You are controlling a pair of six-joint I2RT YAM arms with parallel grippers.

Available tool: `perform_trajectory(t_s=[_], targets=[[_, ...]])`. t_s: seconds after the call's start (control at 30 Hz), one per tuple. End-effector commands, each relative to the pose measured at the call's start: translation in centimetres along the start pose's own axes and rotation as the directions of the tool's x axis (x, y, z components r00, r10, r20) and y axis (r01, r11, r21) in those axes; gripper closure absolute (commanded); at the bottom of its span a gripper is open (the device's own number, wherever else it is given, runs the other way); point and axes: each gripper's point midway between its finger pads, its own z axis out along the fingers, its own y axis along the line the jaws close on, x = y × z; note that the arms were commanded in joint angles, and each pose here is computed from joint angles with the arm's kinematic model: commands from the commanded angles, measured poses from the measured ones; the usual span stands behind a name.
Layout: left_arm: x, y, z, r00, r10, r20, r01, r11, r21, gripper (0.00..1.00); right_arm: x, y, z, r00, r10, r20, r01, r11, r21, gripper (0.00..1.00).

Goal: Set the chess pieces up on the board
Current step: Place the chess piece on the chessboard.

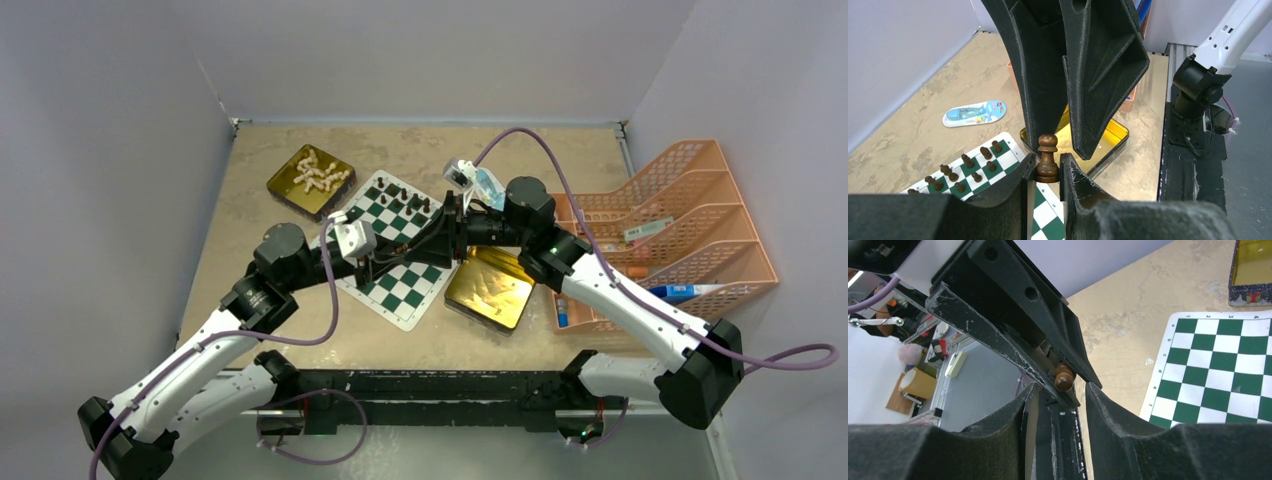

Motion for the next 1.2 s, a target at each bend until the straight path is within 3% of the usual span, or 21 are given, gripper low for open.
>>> perform_trajectory(t_s=[0.0,0.23,0.53,0.57,0.7,0.77,1.0,1.17], targets=[[-2.5,0.1,0.2,0.997,0.026,0.067,-0.027,1.0,0.006,1.0,-1.9,1.6,-0.1,0.997,-0.052,0.062,0.055,0.997,-0.05,0.58],[-2.4,0.0,0.2,0.997,0.031,0.065,-0.032,0.999,0.012,1.0,-2.2,1.4,0.1,0.997,-0.037,0.074,0.039,0.999,-0.037,0.67],[-2.4,0.2,0.1,0.998,0.021,0.062,-0.021,1.0,-0.007,1.0,-2.0,0.2,0.2,0.997,-0.037,0.074,0.035,0.999,0.019,0.88],[-2.4,0.3,0.1,0.998,0.022,0.062,-0.021,1.0,-0.014,0.98,-2.1,0.0,0.2,0.996,-0.041,0.079,0.038,0.999,0.031,0.89],[-2.1,1.2,-0.2,0.999,-0.002,0.046,0.005,0.997,-0.073,0.61,-2.5,-0.5,0.0,0.994,-0.058,0.089,0.052,0.996,0.071,0.9],[-2.1,1.6,-0.4,0.999,-0.01,0.044,0.014,0.995,-0.102,0.48,-2.5,-0.8,-0.2,0.995,-0.054,0.08,0.045,0.994,0.101,0.91],[-0.5,2.1,-1.9,0.999,-0.042,-0.018,0.038,0.983,-0.178,0.37,-3.8,-5.5,-1.4,0.992,-0.075,0.104,0.03,0.925,0.38,0.92],[0.4,4.5,-4.2,0.997,-0.047,-0.058,0.023,0.933,-0.36,0.33,-3.6,-11.0,-2.7,0.993,-0.093,0.079,0.024,0.785,0.619,0.93]])
